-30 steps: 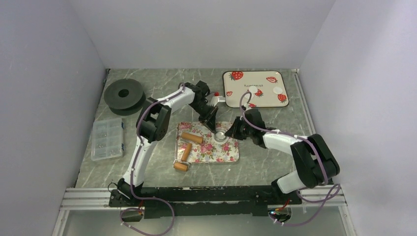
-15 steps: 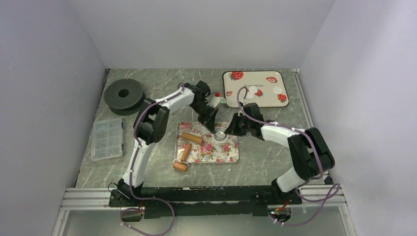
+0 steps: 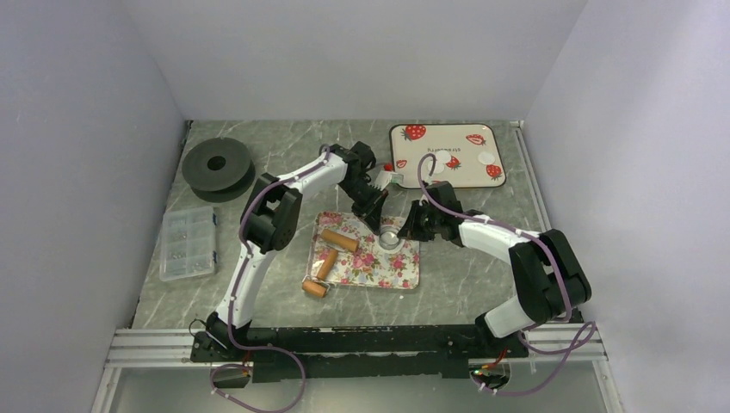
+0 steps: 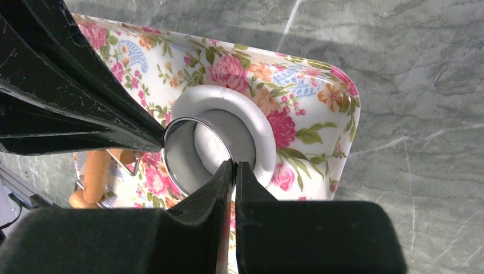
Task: Roll out the dumpling wrappers from the dough
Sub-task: Press the dumpling wrapper on the work surface.
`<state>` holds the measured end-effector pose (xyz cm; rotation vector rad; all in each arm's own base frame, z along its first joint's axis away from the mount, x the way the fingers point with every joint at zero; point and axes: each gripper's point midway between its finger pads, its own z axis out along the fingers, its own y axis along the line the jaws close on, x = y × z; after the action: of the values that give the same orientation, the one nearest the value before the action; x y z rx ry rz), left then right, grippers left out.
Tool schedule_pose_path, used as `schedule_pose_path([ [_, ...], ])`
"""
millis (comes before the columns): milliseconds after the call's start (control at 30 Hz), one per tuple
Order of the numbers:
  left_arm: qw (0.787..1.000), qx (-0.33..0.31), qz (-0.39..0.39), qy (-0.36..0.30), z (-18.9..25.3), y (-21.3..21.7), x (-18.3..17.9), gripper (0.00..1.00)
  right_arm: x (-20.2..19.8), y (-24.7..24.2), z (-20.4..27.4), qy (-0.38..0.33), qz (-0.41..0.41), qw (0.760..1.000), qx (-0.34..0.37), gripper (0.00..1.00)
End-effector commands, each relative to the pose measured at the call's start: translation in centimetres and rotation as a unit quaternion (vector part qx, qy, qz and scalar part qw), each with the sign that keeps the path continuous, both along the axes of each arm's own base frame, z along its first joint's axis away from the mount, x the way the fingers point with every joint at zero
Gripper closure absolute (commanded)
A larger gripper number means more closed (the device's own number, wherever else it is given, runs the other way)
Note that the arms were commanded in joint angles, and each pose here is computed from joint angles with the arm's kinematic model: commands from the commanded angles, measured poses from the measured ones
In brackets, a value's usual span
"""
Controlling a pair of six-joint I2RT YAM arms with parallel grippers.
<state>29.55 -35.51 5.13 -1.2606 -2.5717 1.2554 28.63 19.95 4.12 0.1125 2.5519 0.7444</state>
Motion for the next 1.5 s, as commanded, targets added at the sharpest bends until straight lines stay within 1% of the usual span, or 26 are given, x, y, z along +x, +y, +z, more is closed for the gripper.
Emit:
schedule_pose_path([
  [0,0.999,0.011,-0.009,-0.049,-1.6,-0.7,1.5,0.9,-0.4,-0.6,-1.1,0.015,-0.004,0.999,-0.028,1.0],
  [100,0.999,0.003,-0.006,-0.036,-1.5,-1.5,1.4,0.89,-0.5,-0.5,-1.3,0.017,-0.01,1.0,-0.02,1.0],
  [233,0.998,-0.013,0.002,-0.058,0.1,-2.1,2.1,0.87,-0.3,-0.5,-1.0,0.01,-0.012,1.0,-0.022,1.0],
  [300,0.998,-0.009,0.002,-0.064,-0.1,-2.2,1.9,0.85,-0.2,-0.4,-0.9,0.009,-0.008,1.0,-0.026,1.0],
  [467,0.999,0.004,-0.01,-0.051,-1.1,-2.4,0.7,0.85,0.0,-0.4,-0.7,0.005,-0.008,1.0,-0.029,1.0],
  [533,0.998,0.02,-0.013,-0.05,-1.9,-1.9,0.4,0.87,-0.1,-0.5,-0.8,0.005,-0.01,1.0,-0.03,1.0],
  [667,0.996,0.059,-0.017,-0.058,-4.0,-0.4,0.1,0.99,-0.9,-0.8,-1.5,0.013,-0.013,0.999,-0.03,1.0],
  [700,0.996,0.064,-0.019,-0.057,-4.4,-0.2,-0.1,1.0,-1.4,-1.0,-1.8,0.018,-0.014,0.999,-0.029,1.0],
  [833,0.995,0.076,-0.036,-0.056,-5.3,0.2,-1.1,1.0,-3.2,-1.2,-2.5,0.033,-0.019,0.999,-0.019,1.0],
  [967,0.992,0.084,-0.036,-0.088,-5.4,-0.1,0.6,1.0,-4.0,0.6,-2.8,0.038,-0.005,0.999,0.0,1.0],
  [1067,0.99,0.092,-0.047,-0.094,-5.1,0.2,0.4,1.0,-2.6,0.5,-3.1,0.038,-0.003,0.999,-0.01,1.0],
  [1133,0.991,0.094,-0.059,-0.08,-5.0,0.4,-1.3,1.0,-0.2,-1.0,-2.8,0.023,-0.02,0.999,-0.026,1.0],
  [1200,0.99,0.092,-0.086,-0.061,-5.1,0.4,-3.9,1.0,2.1,-2.2,-2.2,0.011,-0.033,0.999,-0.031,1.0],
  [1267,0.988,0.09,-0.112,-0.05,-5.2,0.3,-5.8,1.0,3.3,-2.9,-1.6,-0.001,-0.038,0.999,-0.039,1.0],
  [1300,0.989,0.082,-0.113,-0.042,-5.1,0.0,-6.2,1.0,3.4,-3.0,-1.6,-0.001,-0.037,0.998,-0.044,1.0],
  [1367,0.991,0.077,-0.102,-0.044,-5.3,-0.2,-5.3,1.0,2.1,-2.6,-2.2,0.01,-0.029,0.999,-0.04,1.0],
  [1467,0.99,0.091,-0.078,-0.073,-6.2,0.3,-1.9,1.0,-1.8,-1.5,-3.8,0.039,-0.018,0.998,-0.042,1.0],
])
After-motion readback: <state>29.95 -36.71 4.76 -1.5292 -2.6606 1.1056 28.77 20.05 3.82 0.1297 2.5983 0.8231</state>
